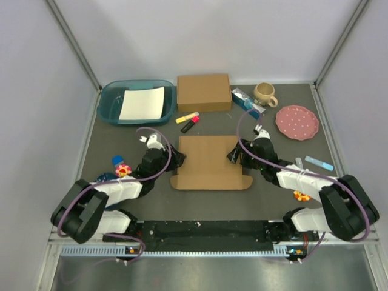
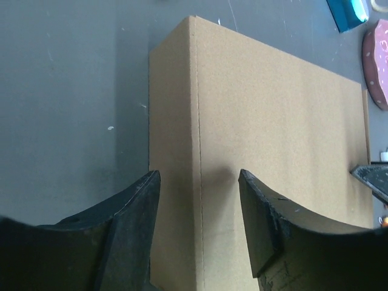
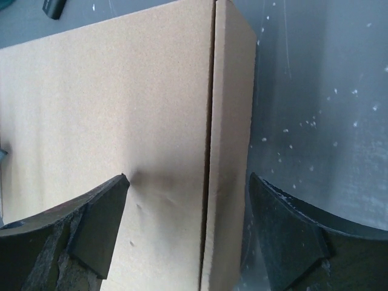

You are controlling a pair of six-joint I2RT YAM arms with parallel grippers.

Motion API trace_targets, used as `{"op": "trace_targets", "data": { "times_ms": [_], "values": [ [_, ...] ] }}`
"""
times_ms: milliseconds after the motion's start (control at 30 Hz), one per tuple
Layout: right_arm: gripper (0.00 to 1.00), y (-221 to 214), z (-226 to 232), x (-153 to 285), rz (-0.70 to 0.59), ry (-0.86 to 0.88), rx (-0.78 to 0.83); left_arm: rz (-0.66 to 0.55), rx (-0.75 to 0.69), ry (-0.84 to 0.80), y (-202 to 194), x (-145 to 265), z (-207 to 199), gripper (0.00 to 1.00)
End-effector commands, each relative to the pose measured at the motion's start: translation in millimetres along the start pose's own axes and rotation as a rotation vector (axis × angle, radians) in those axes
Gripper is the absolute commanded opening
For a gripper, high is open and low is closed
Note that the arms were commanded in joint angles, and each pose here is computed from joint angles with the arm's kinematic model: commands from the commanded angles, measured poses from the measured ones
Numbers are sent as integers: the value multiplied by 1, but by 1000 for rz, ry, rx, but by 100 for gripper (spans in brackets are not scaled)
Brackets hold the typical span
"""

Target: Fold the paper box

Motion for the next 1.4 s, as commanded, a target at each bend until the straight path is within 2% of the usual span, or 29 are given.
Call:
{"op": "trace_targets", "data": {
  "times_ms": [0, 100, 167, 267, 433, 600, 633, 733, 767, 833, 867, 1000, 1100, 1133, 1200, 1233, 1367],
  "values": [
    [82, 10, -4, 23, -11, -34, 44, -50, -20, 39, 18, 12, -9, 61],
    [82, 12, -4, 31, -17, -26, 64, -64, -39, 22, 29, 19, -23, 62],
    [77, 8, -5, 32, -9, -13, 75, -50, -39, 5, 25, 21, -22, 62],
    [72, -7, -9, 28, 31, -3, 57, 30, -25, 4, 9, 18, -10, 59],
    [63, -28, -17, 25, 65, 2, 28, 154, 33, -20, -21, 19, 12, 49],
    [56, -29, -18, 28, 55, 0, 30, 167, 51, -20, -27, 20, 19, 45],
    [56, -27, -18, 29, 49, -2, 30, 160, 49, -27, -26, 20, 17, 45],
    [71, -15, -14, 36, 9, -14, 36, 107, 45, -49, -15, 25, 7, 47],
    [74, -13, -14, 40, 9, -15, 39, 46, 47, -70, -5, 30, -2, 52],
    [79, 5, -10, 51, -71, -28, 43, -23, 62, -54, 6, 37, -6, 56],
    [80, 6, -12, 55, -64, -41, 54, -97, 76, -76, 18, 43, -15, 59],
    [81, 21, -12, 65, -98, -45, 71, -197, 55, -100, 42, 56, -34, 60],
    [70, 15, -23, 64, -86, -62, 44, -193, 38, -28, 42, 55, -25, 58],
    [47, 11, -26, 62, -82, -59, 36, -175, 38, 7, 38, 52, -18, 55],
    [27, 2, -33, 59, -68, -78, 8, -154, 75, 51, 36, 48, -5, 51],
    [13, 0, -34, 58, -72, -76, 5, -114, 86, 65, 31, 44, 1, 45],
    [3, -4, -36, 56, -66, -80, -3, -97, 140, 72, 35, 37, 15, 30]
  ]
}}
Point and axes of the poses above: each gripper's point midway between its finger pads, its own x axis back along the fingers, its own z axis along the line the jaws close on, y = z × x, the point moved 8 cm from there along x, back along the fingers, and after that the axes turned 12 degrees about x, right-handed, at the moved point
